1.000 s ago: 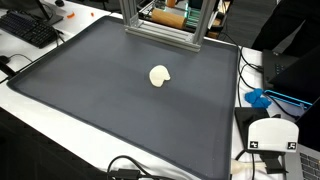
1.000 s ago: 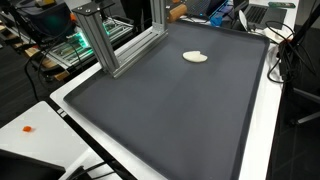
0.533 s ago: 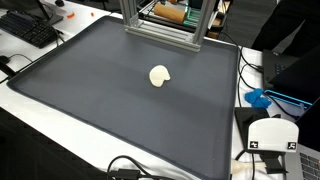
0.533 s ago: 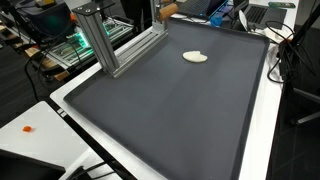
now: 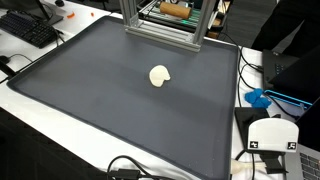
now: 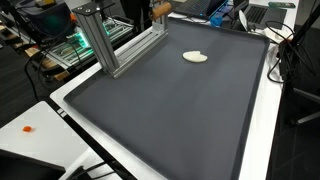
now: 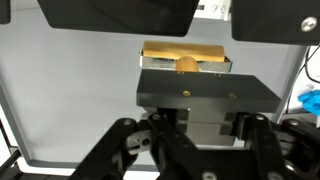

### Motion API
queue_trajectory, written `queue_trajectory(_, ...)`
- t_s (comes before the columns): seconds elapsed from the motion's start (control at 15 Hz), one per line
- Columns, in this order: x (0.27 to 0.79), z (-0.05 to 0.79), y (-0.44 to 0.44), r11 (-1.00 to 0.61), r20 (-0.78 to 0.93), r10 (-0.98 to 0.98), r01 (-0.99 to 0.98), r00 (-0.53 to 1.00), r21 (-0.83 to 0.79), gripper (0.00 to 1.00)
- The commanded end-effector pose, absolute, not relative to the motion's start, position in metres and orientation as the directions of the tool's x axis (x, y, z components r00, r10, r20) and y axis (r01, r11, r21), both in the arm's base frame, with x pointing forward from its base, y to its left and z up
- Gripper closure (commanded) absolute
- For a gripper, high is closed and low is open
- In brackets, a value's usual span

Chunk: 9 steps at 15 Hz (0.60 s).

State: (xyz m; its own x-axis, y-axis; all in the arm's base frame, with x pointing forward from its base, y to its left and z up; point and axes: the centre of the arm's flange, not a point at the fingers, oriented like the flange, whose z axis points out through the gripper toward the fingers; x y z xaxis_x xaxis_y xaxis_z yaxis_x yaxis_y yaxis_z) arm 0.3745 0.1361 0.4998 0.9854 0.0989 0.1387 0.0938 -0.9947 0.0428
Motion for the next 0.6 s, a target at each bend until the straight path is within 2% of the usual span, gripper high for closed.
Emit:
queue_trajectory(0.0,0.348,0.505,0.134,-0.995,0.133,0.096,0.097,0.986,-0.001,0.65)
queue_trajectory(0.53,0.326,0.504,0.136,-0.994,0.113,0.106,0.109,0.988,-0.019,0.65)
